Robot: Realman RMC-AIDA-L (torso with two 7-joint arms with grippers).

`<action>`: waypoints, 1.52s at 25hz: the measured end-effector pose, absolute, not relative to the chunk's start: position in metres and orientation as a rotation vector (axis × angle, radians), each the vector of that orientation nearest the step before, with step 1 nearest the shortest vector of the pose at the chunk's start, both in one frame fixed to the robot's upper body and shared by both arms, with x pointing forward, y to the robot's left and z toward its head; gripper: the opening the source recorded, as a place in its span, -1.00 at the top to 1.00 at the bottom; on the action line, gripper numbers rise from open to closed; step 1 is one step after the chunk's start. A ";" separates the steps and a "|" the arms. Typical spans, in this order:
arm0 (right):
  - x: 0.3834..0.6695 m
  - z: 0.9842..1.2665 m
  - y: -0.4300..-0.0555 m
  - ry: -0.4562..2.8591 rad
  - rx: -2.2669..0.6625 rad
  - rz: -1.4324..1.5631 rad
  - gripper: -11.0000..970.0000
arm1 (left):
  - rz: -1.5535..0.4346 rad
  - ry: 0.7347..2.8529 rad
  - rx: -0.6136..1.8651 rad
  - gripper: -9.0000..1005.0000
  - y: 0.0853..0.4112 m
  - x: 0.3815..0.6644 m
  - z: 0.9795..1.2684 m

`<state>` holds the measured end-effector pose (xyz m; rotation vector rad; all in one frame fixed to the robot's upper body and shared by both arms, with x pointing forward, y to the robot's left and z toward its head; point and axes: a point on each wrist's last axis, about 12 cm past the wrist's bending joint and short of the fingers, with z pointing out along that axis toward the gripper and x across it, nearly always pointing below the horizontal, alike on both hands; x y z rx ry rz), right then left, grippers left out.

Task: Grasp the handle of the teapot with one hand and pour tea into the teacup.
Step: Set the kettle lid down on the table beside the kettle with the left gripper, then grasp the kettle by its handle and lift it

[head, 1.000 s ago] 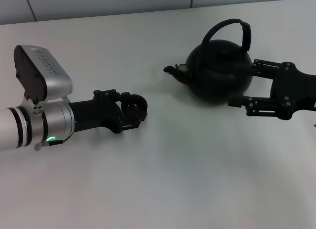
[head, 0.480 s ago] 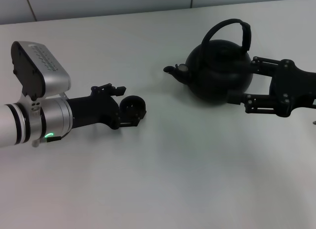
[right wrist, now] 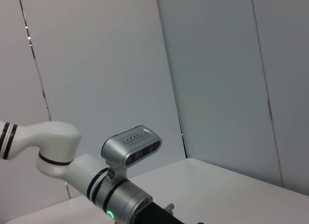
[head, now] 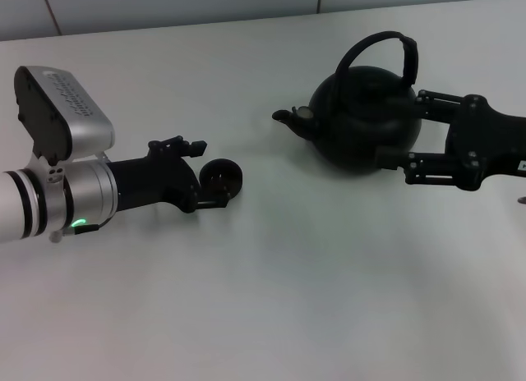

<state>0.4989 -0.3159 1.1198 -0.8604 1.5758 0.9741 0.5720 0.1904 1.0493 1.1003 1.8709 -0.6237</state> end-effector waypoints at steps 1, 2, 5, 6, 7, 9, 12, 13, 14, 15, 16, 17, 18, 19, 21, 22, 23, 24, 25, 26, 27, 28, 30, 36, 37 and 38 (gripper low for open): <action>0.499 1.120 -0.316 1.577 -0.858 0.971 -0.65 | -0.625 1.870 1.100 -0.72 0.191 0.572 1.050; 0.499 1.120 -0.316 1.579 -0.856 0.969 -0.65 | -0.631 1.866 1.100 -0.72 0.191 0.571 1.051; 0.500 1.119 -0.316 1.583 -0.852 0.963 -0.65 | -0.634 1.857 1.101 -0.72 0.191 0.570 1.053; 0.500 1.119 -0.316 1.584 -0.852 0.963 -0.65 | -0.633 1.850 1.098 -0.72 0.192 0.570 1.054; 0.500 1.119 -0.316 1.584 -0.852 0.963 -0.65 | -0.632 1.845 1.092 -0.72 0.193 0.569 1.055; 0.501 1.119 -0.316 1.586 -0.850 0.961 -0.65 | -0.642 1.825 1.082 -0.72 0.197 0.565 1.059; 0.501 1.118 -0.316 1.589 -0.848 0.957 -0.65 | -0.655 1.810 1.072 -0.72 0.200 0.562 1.061; 0.501 1.118 -0.316 1.589 -0.848 0.957 -0.65 | -0.663 1.801 1.065 -0.72 0.202 0.561 1.063; 0.501 1.118 -0.316 1.590 -0.848 0.957 -0.65 | -0.689 1.778 1.048 -0.72 0.207 0.558 1.068; 0.501 1.118 -0.316 1.590 -0.848 0.957 -0.65 | -0.689 1.778 1.048 -0.72 0.207 0.558 1.068; 0.502 1.118 -0.317 1.592 -0.844 0.954 -0.65 | -0.708 1.764 1.041 -0.72 0.210 0.557 1.071; 0.502 1.118 -0.317 1.592 -0.844 0.954 -0.65 | -0.727 1.751 1.029 -0.72 0.213 0.555 1.074; 0.502 1.118 -0.317 1.592 -0.842 0.948 -0.65 | -0.742 1.741 1.019 -0.72 0.216 0.554 1.076; 0.503 1.117 -0.318 1.597 -0.836 0.938 -0.65 | -0.779 1.718 0.989 -0.72 0.224 0.551 1.081; 0.504 1.116 -0.318 1.605 -0.828 0.928 -0.65 | -0.812 1.690 0.963 -0.72 0.232 0.548 1.085; 0.504 1.116 -0.318 1.605 -0.828 0.928 -0.65 | -0.812 1.690 0.963 -0.72 0.232 0.548 1.085; 0.504 1.115 -0.318 1.609 -0.823 0.925 -0.65 | -0.821 1.680 0.948 -0.72 0.236 0.547 1.087; 0.506 1.114 -0.318 1.614 -0.814 0.920 -0.65 | -0.834 1.665 0.930 -0.72 0.242 0.545 1.090; 0.506 1.114 -0.318 1.614 -0.814 0.920 -0.65 | -0.834 1.665 0.930 -0.72 0.242 0.545 1.090; 0.507 1.113 -0.318 1.617 -0.802 0.912 -0.65 | -0.834 1.665 0.930 -0.72 0.242 0.545 1.090; 0.507 1.113 -0.318 1.617 -0.802 0.912 -0.65 | -0.834 1.665 0.930 -0.72 0.242 0.545 1.090; 0.508 1.113 -0.319 1.619 -0.797 0.908 -0.65 | -0.834 1.665 0.930 -0.72 0.242 0.545 1.090; 0.509 1.111 -0.320 1.629 -0.781 0.885 -0.65 | -0.857 1.563 0.953 -0.72 0.259 0.532 1.097; 0.507 1.109 -0.330 1.615 -0.721 0.847 -0.65 | -0.889 1.499 1.072 -0.71 0.294 0.518 1.112; 0.506 1.109 -0.332 1.614 -0.705 0.843 -0.65 | -0.886 1.517 1.082 -0.71 0.299 0.518 1.113; 0.506 1.109 -0.332 1.614 -0.705 0.843 -0.65 | -0.886 1.517 1.082 -0.71 0.299 0.518 1.113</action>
